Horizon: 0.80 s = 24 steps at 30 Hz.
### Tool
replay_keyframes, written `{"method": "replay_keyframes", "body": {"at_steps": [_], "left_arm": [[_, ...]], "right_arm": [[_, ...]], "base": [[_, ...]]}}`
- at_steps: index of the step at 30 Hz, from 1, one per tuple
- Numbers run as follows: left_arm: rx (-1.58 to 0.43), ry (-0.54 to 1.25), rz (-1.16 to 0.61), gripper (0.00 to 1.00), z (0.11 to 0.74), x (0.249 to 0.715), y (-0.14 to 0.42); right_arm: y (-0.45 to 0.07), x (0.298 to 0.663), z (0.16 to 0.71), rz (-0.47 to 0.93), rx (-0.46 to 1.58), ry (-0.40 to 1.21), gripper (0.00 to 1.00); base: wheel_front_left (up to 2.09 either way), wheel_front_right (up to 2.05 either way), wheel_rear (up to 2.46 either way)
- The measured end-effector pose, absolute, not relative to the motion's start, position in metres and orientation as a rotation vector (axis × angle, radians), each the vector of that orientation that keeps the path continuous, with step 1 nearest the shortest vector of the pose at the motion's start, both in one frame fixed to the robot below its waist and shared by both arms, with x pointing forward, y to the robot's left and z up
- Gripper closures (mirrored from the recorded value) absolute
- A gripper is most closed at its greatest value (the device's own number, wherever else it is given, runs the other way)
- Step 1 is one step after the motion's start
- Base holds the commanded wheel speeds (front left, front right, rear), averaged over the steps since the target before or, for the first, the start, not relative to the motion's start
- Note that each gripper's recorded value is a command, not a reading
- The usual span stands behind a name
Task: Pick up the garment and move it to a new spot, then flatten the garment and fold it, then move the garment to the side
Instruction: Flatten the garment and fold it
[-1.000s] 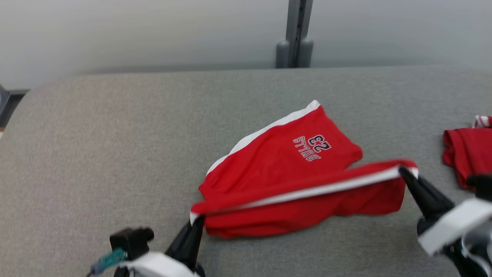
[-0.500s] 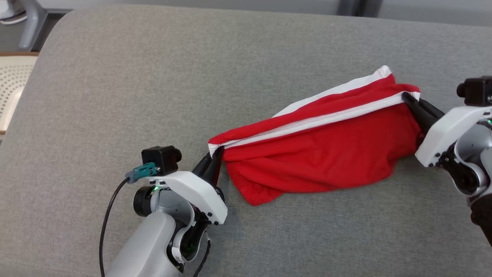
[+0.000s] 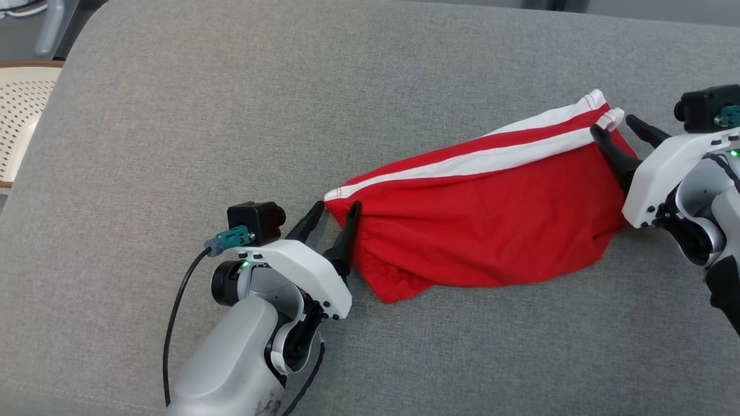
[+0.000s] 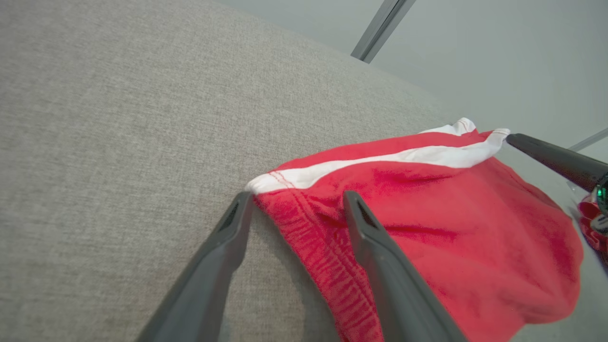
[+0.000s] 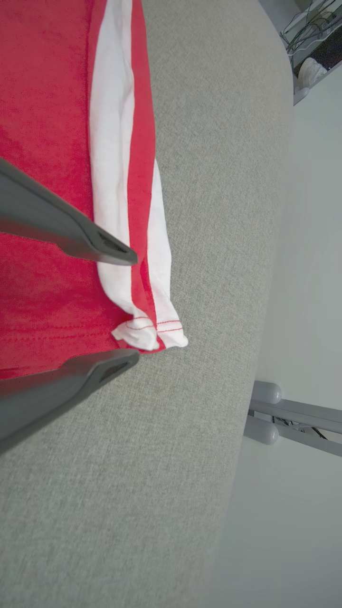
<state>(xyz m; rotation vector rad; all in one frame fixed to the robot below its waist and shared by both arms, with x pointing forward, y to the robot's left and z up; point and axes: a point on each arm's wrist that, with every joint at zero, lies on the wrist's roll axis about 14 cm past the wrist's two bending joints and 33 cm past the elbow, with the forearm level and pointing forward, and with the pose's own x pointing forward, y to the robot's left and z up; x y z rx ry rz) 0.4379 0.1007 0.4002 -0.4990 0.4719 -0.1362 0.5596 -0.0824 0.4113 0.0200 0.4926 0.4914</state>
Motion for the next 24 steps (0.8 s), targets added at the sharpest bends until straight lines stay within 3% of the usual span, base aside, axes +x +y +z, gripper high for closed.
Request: {"method": "replay_keyframes", "body": {"at_steps": [6,12,20,21,22,24], "left_arm": [[-0.476,0.386,-0.128,0.0,0.412,0.446,0.1],[-0.437,0.294,-0.026,0.0,0.415,0.42,0.119],[-0.363,0.319,0.067,0.0,0.399,0.378,0.134],[-0.353,0.313,0.064,0.0,0.401,0.376,0.134],[-0.338,0.299,0.05,0.0,0.404,0.376,0.132],[-0.358,0.249,0.062,0.0,0.417,0.381,0.135]], "right_arm": [[-0.098,0.569,0.422,0.488,-0.034,0.468,0.0],[-0.1,0.548,0.385,0.515,-0.07,0.682,0.0],[-0.084,0.542,0.366,0.546,-0.069,0.796,0.0],[-0.081,0.542,0.365,0.55,-0.06,0.804,0.92],[-0.08,0.542,0.366,0.548,-0.049,0.804,1.0],[-0.076,0.541,0.371,0.547,-0.002,0.797,1.0]], "base": [[0.0,0.0,0.0],[0.0,0.0,0.0],[0.0,0.0,0.0],[0.0,0.0,0.0],[0.0,0.0,0.0],[0.0,0.0,0.0]]}}
